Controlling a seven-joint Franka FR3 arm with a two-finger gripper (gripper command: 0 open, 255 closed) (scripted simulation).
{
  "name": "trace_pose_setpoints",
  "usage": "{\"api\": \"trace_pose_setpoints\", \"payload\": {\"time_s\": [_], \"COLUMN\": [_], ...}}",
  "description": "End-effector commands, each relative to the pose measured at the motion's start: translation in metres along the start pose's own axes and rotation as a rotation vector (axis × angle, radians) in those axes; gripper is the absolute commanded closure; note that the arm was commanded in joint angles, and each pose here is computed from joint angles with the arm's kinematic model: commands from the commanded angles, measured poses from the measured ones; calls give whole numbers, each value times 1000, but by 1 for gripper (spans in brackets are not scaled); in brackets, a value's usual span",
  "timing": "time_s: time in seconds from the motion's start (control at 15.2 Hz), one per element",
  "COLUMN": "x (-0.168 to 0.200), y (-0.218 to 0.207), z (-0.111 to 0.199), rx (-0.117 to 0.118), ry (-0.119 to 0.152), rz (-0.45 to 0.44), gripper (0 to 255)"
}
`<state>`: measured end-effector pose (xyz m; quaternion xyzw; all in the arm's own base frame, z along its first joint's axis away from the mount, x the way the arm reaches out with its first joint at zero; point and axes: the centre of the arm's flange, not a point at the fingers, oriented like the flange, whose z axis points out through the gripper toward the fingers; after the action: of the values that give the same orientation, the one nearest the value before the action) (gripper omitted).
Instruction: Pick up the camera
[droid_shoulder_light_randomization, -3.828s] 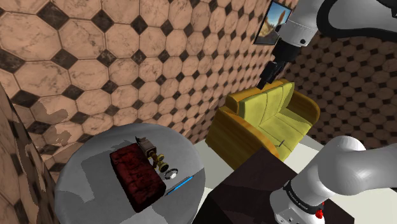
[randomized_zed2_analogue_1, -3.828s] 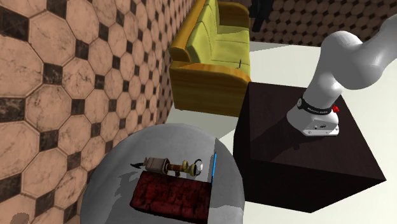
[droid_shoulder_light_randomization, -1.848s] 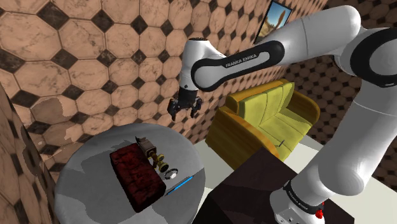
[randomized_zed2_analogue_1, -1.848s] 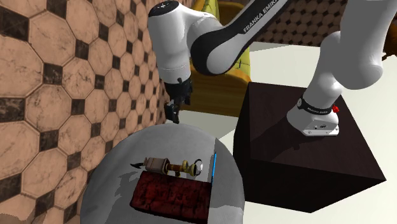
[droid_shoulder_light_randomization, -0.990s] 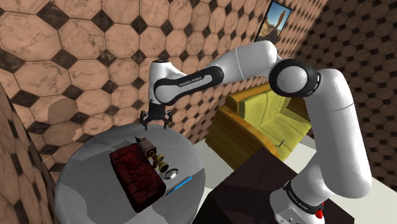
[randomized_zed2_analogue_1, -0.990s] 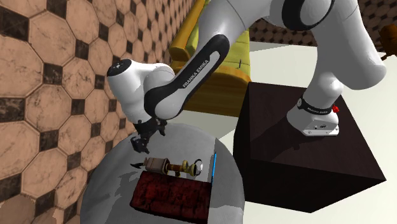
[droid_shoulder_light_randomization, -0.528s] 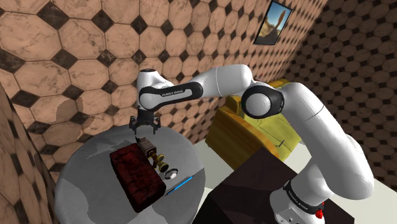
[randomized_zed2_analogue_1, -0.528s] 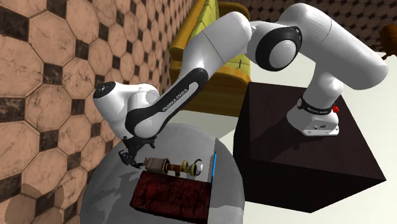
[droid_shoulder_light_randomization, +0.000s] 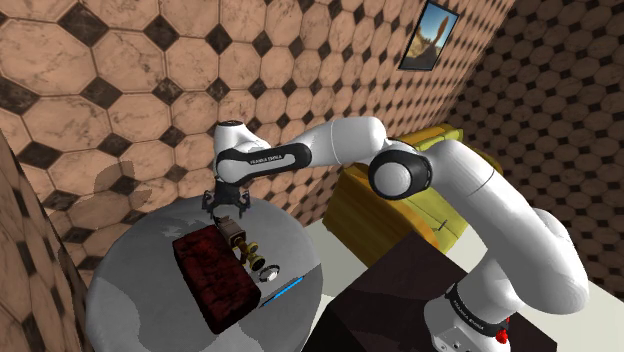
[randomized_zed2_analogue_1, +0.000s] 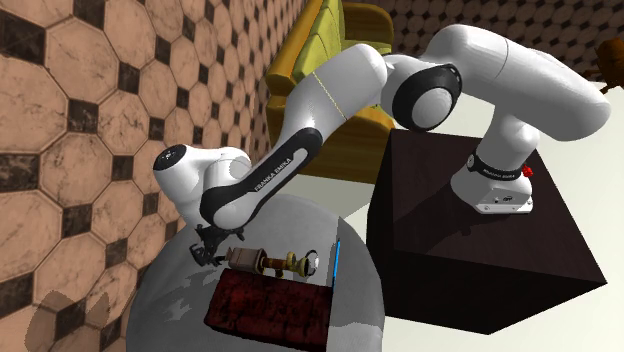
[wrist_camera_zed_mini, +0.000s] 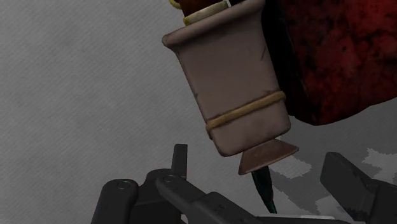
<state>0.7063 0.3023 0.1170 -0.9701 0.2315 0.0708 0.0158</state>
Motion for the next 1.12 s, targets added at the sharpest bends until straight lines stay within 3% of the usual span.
{"api": "trace_pose_setpoints", "payload": {"time_s": [0.0, 0.59, 1.06], "x": [0, 0, -6], "y": [0, 0, 0], "z": [3, 3, -34], "rx": [0, 0, 0], "ry": [0, 0, 0], "rz": [0, 0, 0], "gripper": [255, 255, 255]}}
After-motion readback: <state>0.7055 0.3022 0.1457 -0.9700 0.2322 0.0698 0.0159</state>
